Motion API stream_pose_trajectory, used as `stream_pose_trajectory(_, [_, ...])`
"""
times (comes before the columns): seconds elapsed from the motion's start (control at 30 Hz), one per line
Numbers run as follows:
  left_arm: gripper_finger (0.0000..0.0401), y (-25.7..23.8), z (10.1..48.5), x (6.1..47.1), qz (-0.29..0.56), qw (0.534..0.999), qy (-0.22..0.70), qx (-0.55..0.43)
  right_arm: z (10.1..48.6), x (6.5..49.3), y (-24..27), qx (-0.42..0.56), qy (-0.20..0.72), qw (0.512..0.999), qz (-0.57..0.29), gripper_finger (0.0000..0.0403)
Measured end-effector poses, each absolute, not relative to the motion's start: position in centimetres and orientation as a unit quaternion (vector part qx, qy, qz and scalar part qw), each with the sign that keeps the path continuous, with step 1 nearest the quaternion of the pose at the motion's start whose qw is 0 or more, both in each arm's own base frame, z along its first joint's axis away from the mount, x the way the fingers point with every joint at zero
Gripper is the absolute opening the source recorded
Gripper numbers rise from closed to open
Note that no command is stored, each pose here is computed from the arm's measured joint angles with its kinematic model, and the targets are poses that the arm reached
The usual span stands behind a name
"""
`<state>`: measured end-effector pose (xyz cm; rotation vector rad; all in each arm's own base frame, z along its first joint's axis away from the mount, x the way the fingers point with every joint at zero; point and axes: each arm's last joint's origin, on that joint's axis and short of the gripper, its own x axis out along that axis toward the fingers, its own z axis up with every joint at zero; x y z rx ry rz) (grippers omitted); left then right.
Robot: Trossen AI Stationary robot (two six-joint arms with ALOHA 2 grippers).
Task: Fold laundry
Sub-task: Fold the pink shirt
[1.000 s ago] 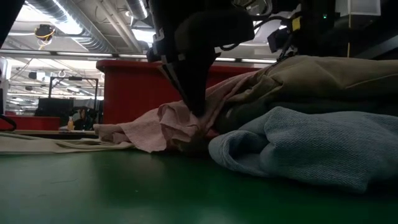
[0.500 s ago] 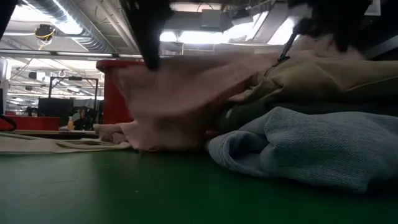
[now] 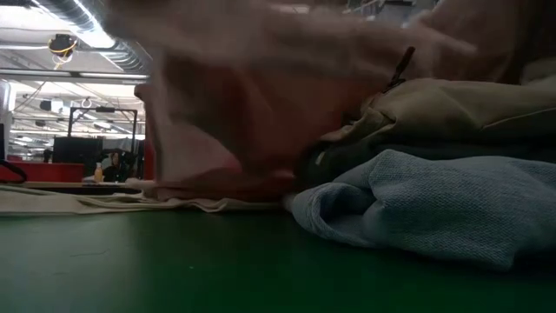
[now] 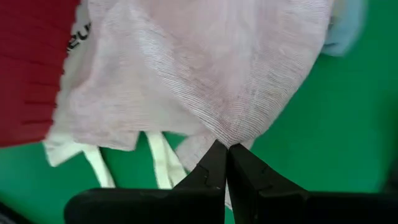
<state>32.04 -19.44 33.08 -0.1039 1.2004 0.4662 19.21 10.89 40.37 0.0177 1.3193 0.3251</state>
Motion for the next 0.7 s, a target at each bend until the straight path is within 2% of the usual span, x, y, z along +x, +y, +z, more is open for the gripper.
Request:
stream_pose_trajectory(0.13, [0.0000,-20.5,35.3,29.5,0.196,0.816,0.538,-0.077,42.2,17.1,11.3,0.044,0.593,0.779,0.198,0.0006])
stream_pose_trajectory(0.27, [0.0000,-21.3,37.3,27.0,0.170,0.833,0.519,-0.094,43.4,14.7,11.2,0.073,0.582,0.782,0.211,0.0003])
stream_pose_trajectory(0.57, [0.0000,-23.5,38.9,23.2,0.108,0.848,0.512,-0.085,44.7,11.3,10.4,0.150,0.573,0.781,0.195,0.0004])
stream_pose_trajectory(0.7, [0.0000,-24.6,38.9,22.0,0.107,0.847,0.511,-0.105,45.2,10.1,9.8,0.179,0.565,0.785,0.182,0.0004])
